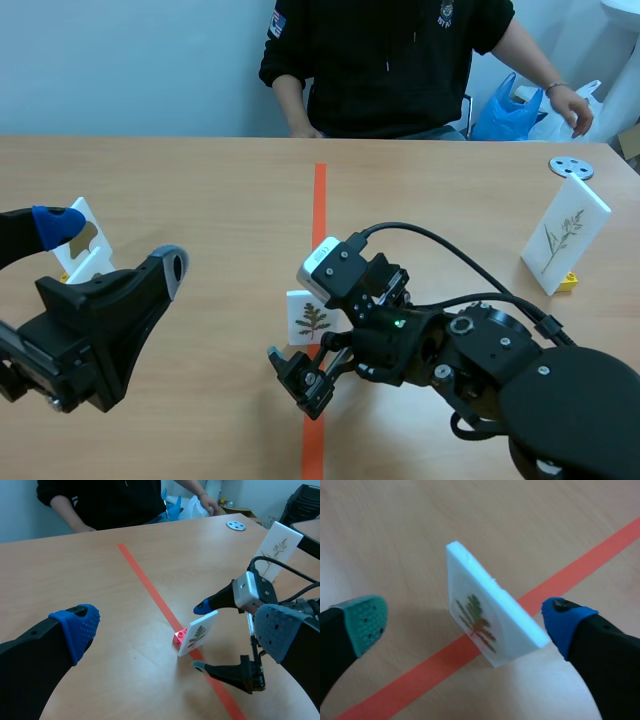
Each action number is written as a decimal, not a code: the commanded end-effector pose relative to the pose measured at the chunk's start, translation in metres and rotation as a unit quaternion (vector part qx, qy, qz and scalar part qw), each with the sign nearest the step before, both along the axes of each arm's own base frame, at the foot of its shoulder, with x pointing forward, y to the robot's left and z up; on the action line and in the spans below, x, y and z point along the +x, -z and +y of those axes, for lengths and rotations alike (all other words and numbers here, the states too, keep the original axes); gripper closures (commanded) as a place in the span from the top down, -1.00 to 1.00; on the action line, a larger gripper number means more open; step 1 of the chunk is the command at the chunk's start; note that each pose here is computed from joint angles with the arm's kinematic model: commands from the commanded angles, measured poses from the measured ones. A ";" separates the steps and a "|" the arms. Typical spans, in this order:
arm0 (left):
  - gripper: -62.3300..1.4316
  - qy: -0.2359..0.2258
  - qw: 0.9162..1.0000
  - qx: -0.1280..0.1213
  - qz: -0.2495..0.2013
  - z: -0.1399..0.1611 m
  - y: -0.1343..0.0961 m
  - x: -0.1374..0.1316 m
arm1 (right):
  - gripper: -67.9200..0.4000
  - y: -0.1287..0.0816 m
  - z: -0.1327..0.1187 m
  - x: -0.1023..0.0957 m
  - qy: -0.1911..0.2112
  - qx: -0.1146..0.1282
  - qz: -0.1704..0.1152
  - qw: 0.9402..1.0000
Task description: Sort the leaf by its shape. The table is split by an orange tape line. A compound leaf with several leaflets goes to the left side, a simple leaf with one blade goes to the right side. Return to the home posture when a red brick is placed on the table.
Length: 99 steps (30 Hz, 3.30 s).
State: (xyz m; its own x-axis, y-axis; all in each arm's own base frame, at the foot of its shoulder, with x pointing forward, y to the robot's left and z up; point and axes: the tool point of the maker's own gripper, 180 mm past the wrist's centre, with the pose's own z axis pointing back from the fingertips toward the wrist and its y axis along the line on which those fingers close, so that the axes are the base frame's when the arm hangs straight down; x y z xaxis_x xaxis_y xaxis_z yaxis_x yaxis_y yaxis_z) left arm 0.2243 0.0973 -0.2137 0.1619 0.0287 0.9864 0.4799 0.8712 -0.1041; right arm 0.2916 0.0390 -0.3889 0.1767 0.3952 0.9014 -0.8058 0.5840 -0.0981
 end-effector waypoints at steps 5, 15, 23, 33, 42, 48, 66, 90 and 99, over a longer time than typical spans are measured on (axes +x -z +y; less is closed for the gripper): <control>1.00 0.000 1.000 -0.009 -0.007 -0.002 -0.004 0.001 | 0.27 -0.001 0.001 0.001 0.002 -0.002 -0.010 1.000; 1.00 0.000 1.000 -0.009 -0.007 -0.002 -0.004 0.001 | -0.46 -0.001 0.001 0.001 0.002 -0.002 -0.010 1.000; 1.00 0.000 1.000 -0.010 -0.009 -0.002 -0.005 0.001 | -0.89 -0.002 0.002 -0.003 0.001 0.009 -0.011 1.000; 1.00 0.000 1.000 -0.010 -0.011 -0.002 -0.006 0.001 | -0.89 -0.055 -0.007 0.009 0.020 0.041 -0.075 0.996; 1.00 0.000 1.000 -0.010 -0.011 -0.002 -0.006 0.001 | -0.88 -0.109 -0.046 0.003 0.072 0.080 -0.113 0.988; 1.00 0.000 1.000 -0.010 -0.011 -0.002 -0.006 0.001 | -0.88 -0.125 -0.090 0.005 0.142 0.090 -0.106 0.980; 1.00 0.000 1.000 -0.011 -0.013 -0.002 -0.006 0.001 | -0.88 -0.070 -0.226 0.020 0.360 0.047 -0.035 0.931; 1.00 -0.001 1.000 -0.011 -0.012 -0.002 -0.006 0.001 | -0.86 -0.013 -0.294 0.042 0.470 0.006 -0.009 0.883; 1.00 -0.001 1.000 -0.011 -0.012 -0.002 -0.006 0.001 | -0.14 -0.012 -0.294 0.040 0.467 -0.002 -0.009 0.884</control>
State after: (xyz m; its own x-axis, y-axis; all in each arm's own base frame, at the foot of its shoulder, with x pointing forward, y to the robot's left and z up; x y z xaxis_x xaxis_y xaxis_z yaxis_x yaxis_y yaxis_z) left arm 0.2247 0.0980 -0.2129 0.1566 0.0323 0.9871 0.4774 0.8725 -0.1043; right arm 0.3254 -0.2520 -0.3895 0.4485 0.0772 0.8905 0.0291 0.9945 -0.1008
